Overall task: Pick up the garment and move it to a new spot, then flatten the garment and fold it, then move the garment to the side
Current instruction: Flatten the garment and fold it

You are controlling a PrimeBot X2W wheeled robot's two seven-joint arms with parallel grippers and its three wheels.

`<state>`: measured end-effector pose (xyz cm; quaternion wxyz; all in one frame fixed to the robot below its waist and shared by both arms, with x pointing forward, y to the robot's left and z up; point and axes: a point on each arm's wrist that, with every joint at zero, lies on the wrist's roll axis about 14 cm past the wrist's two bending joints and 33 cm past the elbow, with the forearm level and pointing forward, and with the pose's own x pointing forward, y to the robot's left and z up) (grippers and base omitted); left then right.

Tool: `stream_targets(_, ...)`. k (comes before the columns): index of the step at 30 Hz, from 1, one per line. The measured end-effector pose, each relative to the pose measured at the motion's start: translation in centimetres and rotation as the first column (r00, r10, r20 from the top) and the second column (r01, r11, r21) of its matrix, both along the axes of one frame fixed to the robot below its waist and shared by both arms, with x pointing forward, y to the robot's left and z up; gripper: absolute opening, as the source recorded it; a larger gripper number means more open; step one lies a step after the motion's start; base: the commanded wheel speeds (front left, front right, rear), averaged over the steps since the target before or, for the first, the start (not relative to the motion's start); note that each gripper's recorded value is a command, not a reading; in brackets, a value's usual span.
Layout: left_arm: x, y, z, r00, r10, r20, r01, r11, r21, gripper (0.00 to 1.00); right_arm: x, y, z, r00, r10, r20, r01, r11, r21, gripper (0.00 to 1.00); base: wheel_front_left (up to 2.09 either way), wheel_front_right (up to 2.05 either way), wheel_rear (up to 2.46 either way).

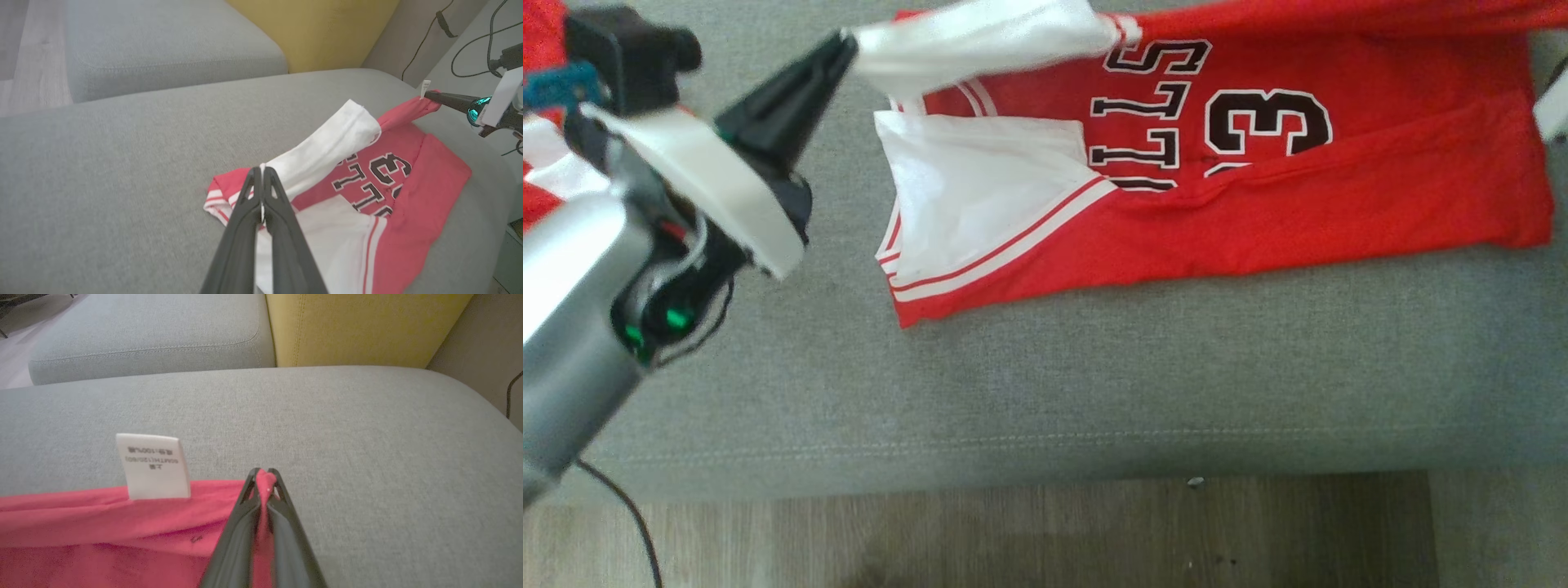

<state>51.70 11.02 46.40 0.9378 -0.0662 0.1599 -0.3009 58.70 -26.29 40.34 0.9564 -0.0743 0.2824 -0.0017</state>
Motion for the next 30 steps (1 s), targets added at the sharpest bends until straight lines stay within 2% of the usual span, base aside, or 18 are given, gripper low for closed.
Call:
stream_targets(8,-4.4,-0.1,-2.7,0.995,-0.008,-0.097,0.013,0.999,0.044,0.0,-4.5,-0.2,-2.5,0.998,-0.003,-0.064,0.004,1.0,0.014,0.0,0.0,0.0,0.0)
stream_targets(14,-6.0,-0.3,-4.4,0.989,-0.012,-0.148,0.02,0.998,0.053,0.0,-6.1,0.1,-3.2,0.995,-0.017,-0.095,0.02,0.999,0.033,0.01,0.0,0.0,0.0)
stream_targets(15,-6.0,-0.2,-4.4,0.989,-0.006,-0.146,0.014,0.998,0.054,0.0,-6.4,0.1,-3.4,0.995,-0.018,-0.103,0.022,0.999,0.032,0.35,0.0,0.0,0.0)
stream_targets(16,-5.9,-0.2,-4.5,0.989,-0.001,-0.145,0.009,0.999,0.054,0.0,-6.7,0.2,-3.6,0.994,-0.02,-0.111,0.024,0.999,0.035,0.35,0.0,0.0,0.0)
stream_targets(17,-5.9,-0.2,-4.6,0.989,0.006,-0.145,0.002,0.999,0.054,0.0,-7.1,0.1,-3.9,0.992,-0.024,-0.124,0.028,0.999,0.034,0.69,0.0,0.0,0.0)
stream_targets(18,-5.8,-0.1,-4.8,0.989,0.019,-0.144,-0.011,0.999,0.053,0.05,-7.4,0.1,-4.1,0.991,-0.025,-0.13,0.03,0.999,0.032,1.0,0.0,0.0,0.0)
stream_targets(19,-5.9,-0.1,-5.1,0.988,0.027,-0.15,-0.019,0.998,0.055,0.46,-7.7,0.1,-4.2,0.991,-0.028,-0.132,0.033,0.999,0.033,1.0,0.0,0.0,0.0)
stream_targets(20,-6.1,0.0,-5.4,0.987,0.035,-0.158,-0.026,0.998,0.059,1.0,-7.9,0.0,-4.2,0.991,-0.033,-0.131,0.038,0.999,0.033,1.0,0.0,0.0,0.0)
stream_targets(26,-6.7,0.7,-5.6,0.984,0.128,-0.122,-0.121,0.99,0.067,1.0,-9.0,-1.4,-2.3,0.994,-0.082,-0.069,0.083,0.996,0.02,1.0,0.0,0.0,0.0)
stream_targets(30,-7.7,2.1,-5.1,0.97,0.237,-0.061,-0.23,0.968,0.103,1.0,-10.7,-1.6,-1.0,0.99,-0.14,0.01,0.138,0.987,0.079,1.0,0.0,0.0,0.0)
